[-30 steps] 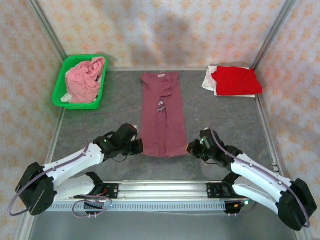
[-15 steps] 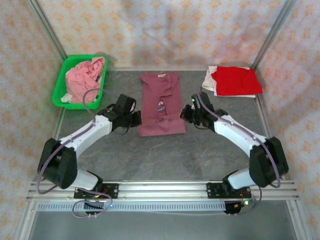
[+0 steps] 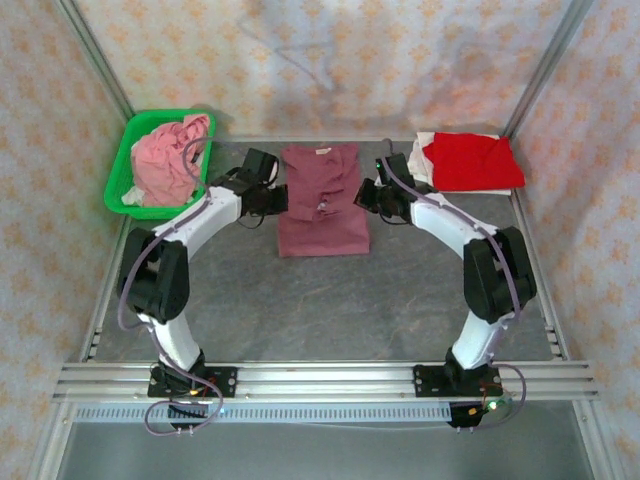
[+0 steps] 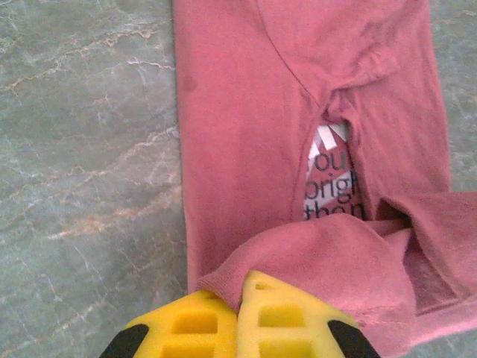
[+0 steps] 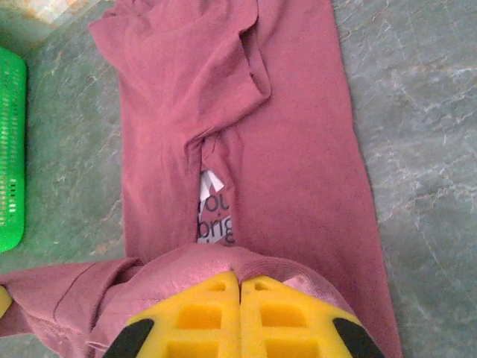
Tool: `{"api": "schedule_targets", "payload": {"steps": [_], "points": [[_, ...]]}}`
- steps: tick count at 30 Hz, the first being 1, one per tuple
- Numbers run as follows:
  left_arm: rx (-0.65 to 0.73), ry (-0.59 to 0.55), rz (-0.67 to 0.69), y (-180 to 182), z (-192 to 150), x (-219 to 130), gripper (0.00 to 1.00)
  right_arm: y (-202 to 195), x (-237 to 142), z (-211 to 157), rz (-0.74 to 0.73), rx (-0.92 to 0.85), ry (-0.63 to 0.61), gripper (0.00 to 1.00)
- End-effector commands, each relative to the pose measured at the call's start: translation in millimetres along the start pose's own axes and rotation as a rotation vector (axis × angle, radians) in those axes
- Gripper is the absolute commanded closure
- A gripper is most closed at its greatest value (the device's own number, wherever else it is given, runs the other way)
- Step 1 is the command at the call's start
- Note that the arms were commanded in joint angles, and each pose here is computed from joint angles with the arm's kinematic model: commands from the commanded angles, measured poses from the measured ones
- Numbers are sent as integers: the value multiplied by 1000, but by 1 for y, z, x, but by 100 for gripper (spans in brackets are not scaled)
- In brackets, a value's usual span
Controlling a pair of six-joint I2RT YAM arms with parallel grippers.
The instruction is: Fold and stack the t-shirts
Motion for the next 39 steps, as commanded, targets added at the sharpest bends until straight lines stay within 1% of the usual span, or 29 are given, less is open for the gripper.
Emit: {"api": "schedule_targets", "payload": {"steps": [1, 5, 6, 7, 8, 9, 10, 11, 13, 15, 17, 19, 20, 22, 24, 26, 29, 34, 37, 38, 39], "points": [[27, 2, 47, 9, 18, 10, 100, 0, 5, 23, 9, -11, -48, 100], [42, 14, 44, 5, 44, 39, 100, -3, 25, 45, 11, 0, -60, 100], [50, 17, 46, 3, 54, 46, 88, -2, 32, 54, 17, 2, -70, 97], [54, 18, 50, 1, 63, 53, 76, -3, 40, 61, 22, 3, -73, 88], [46, 16, 62, 3, 75, 58, 67, -2, 48, 72, 32, 4, -72, 74], [28, 3, 77, 5, 90, 59, 57, -2, 55, 82, 36, 16, -54, 65], [18, -8, 84, 5, 100, 58, 47, -3, 58, 90, 39, 30, -36, 61], [11, -26, 88, 3, 110, 55, 41, -3, 57, 99, 40, 41, -30, 61], [8, -65, 73, -5, 123, 37, 40, -4, 48, 106, 28, 42, -45, 61], [6, -90, 45, -13, 118, 16, 40, 0, 31, 101, 43, 29, -70, 62], [21, -117, 14, -21, 98, -2, 40, 2, 18, 79, 75, 29, -60, 63], [39, -116, -12, -22, 64, -1, 42, 7, 2, 52, 102, 10, -57, 68], [44, -129, -41, -25, 49, -10, 45, 9, -3, 35, 113, -3, -58, 73], [41, -110, -89, -28, 16, -5, 52, 14, -9, 4, 148, -20, -52, 81], [40, -70, -127, -30, -15, 8, 58, 20, -7, -23, 202, -17, -31, 90], [45, -35, -139, -29, -35, 22, 62, 24, 0, -39, 227, -18, 2, 93], [30, 18, -123, -22, -52, 45, 66, 16, 19, -54, 204, 3, 59, 95], [9, 71, -79, -6, -72, 73, 66, -7, 43, -66, 103, 40, 98, 98], [-2, 85, -76, 0, -82, 78, 66, -21, 54, -80, 62, 63, 135, 99], [-7, 117, -53, 7, -92, 87, 66, -25, 56, -86, 58, 73, 145, 99], [-10, 130, -44, 10, -97, 89, 66, -29, 57, -93, 57, 83, 149, 99]]}}
Point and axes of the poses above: each hand's point on the last joint's axis, 136 mm out from that joint toward the fingers, its own x axis out along the fingers, its own y axis along the line the jaws close on, z = x × y, the point moved 1 cm from there along -x, back along the fingers, and after that the axes turned 8 degrees about -x, right-handed, at the moved point
